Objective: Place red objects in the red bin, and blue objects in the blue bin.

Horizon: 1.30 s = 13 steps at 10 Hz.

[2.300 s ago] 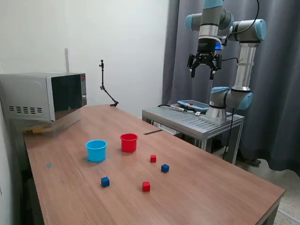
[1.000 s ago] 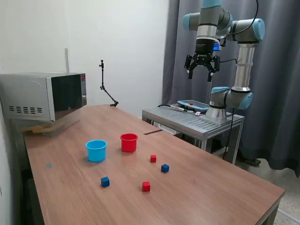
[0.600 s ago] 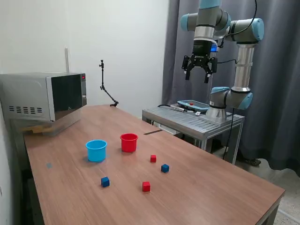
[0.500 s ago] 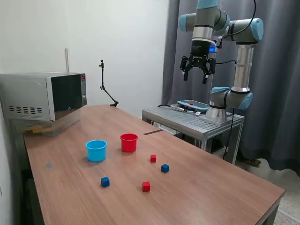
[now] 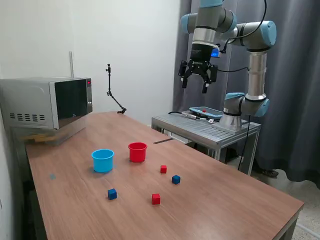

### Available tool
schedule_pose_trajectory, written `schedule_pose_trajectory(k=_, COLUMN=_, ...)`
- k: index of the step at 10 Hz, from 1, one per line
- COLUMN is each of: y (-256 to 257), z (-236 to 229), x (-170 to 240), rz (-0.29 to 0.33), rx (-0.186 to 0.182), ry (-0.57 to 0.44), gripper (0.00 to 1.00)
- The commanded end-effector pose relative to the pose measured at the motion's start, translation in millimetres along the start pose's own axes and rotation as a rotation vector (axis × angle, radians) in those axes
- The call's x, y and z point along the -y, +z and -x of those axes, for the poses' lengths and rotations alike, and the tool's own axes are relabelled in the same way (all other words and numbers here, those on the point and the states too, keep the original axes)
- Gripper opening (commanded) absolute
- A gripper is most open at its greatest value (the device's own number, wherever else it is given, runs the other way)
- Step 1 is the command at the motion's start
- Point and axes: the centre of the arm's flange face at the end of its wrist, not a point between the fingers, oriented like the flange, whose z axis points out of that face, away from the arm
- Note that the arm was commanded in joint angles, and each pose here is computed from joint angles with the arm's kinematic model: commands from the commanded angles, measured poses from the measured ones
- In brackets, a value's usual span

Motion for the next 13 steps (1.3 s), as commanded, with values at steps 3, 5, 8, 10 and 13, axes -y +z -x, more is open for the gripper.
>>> schedule_pose_trajectory(k=3, y=23, z=2, x=-31, rz=-0.015, rx=0.027, ry=0.002, gripper=1.00)
schedule_pose_trajectory(k=5, y=38, z=1, x=-48, rz=-0.024, rx=0.027, ry=-0.002, gripper=1.00)
schedule_pose_trajectory(k=8, y=64, z=0, x=-81, rz=0.010, rx=0.028, ry=-0.002, gripper=1.00)
schedule_pose_trajectory(k=10, y=81, z=-1, x=-93, rz=-0.005, rx=0.029, ry=-0.033, gripper=1.00)
schedule_pose_trajectory(k=13, y=124, z=1, x=-117, rz=0.004, rx=0.029, ry=-0.031, gripper=1.00)
